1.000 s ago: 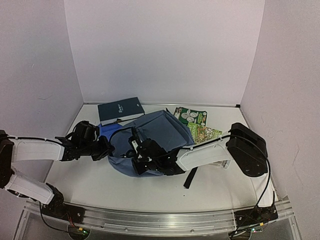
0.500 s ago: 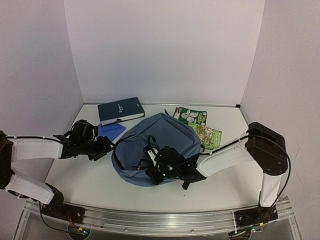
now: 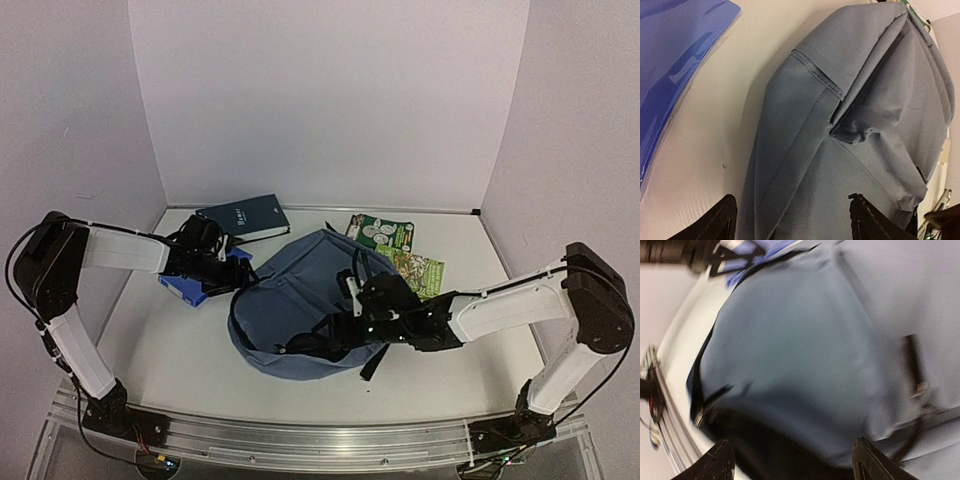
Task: Pack the student bag
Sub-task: Adjust the student bag at the center of the board.
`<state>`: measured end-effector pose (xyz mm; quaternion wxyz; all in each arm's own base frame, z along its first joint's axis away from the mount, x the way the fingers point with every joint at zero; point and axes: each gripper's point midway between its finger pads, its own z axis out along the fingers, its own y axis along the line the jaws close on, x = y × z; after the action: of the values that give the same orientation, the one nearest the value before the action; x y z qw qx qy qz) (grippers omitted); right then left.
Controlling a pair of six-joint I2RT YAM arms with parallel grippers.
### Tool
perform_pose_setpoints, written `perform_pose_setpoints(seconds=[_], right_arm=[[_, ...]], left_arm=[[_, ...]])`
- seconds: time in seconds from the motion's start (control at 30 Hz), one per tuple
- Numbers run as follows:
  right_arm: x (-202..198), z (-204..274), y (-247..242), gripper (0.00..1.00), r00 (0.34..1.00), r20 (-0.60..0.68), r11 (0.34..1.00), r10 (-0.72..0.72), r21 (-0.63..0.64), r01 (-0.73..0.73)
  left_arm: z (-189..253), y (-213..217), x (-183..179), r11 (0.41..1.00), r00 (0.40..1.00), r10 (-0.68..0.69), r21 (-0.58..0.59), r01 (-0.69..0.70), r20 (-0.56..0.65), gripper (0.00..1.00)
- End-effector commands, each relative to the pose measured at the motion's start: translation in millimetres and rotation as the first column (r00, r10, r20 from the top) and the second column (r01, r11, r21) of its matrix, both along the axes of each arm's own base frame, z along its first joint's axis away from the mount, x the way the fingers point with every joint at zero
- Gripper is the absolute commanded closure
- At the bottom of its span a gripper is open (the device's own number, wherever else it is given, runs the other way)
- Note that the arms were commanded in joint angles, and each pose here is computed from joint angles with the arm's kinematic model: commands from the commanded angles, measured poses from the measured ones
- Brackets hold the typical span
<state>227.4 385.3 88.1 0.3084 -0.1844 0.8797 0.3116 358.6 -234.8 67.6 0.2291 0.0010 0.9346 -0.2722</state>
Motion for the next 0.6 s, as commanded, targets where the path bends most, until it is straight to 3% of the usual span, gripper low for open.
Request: perform_pose_setpoints(seconds=[0.0, 0.1, 0.17, 0.27, 0.33, 0.4, 0.57], right_arm=[[48.6, -4.5, -48.0, 0.14, 0.961, -0.127, 0.966, -0.247, 0.048, 0.254], [74.7, -17.8, -75.7, 0.15, 0.909, -0.183, 0.921, -0.376, 0.037, 0.388], [85.5, -26.8, -86.2, 0.17, 0.880, -0.206, 0.897, -0.427, 0.024, 0.441], [93.9, -33.3, -82.9, 0.19, 0.877, -0.208, 0.896, -0.433, 0.012, 0.445], [101.1, -34.5, -76.1, 0.25, 0.886, -0.191, 0.902, -0.422, 0.008, 0.431], [109.4, -42.3, -70.1, 0.30, 0.895, -0.172, 0.909, -0.413, -0.015, 0.416], [137.7, -47.0, -47.3, 0.49, 0.923, -0.093, 0.928, -0.374, -0.038, 0.372]], left_arm=[[-4.2, -0.8, 14.5, 0.995, 0.998, -0.055, 0.085, 0.054, 0.015, 0.24], [-9.5, -8.9, 17.4, 0.995, 0.997, -0.079, 0.066, 0.079, -0.002, 0.25], [-12.4, -14.5, 18.1, 0.994, 0.995, -0.095, 0.045, 0.095, -0.011, 0.32], [-18.4, -16.4, 18.0, 0.994, 0.995, -0.099, 0.040, 0.100, -0.027, 0.58], [-21.5, -15.2, 15.8, 0.995, 0.995, -0.093, 0.039, 0.094, -0.035, 0.84], [-25.5, -12.4, 10.0, 0.996, 0.996, -0.082, 0.034, 0.083, -0.048, 0.96], [-28.5, -6.5, -21.0, 0.998, 0.995, -0.052, -0.027, 0.049, -0.086, 1.00]])
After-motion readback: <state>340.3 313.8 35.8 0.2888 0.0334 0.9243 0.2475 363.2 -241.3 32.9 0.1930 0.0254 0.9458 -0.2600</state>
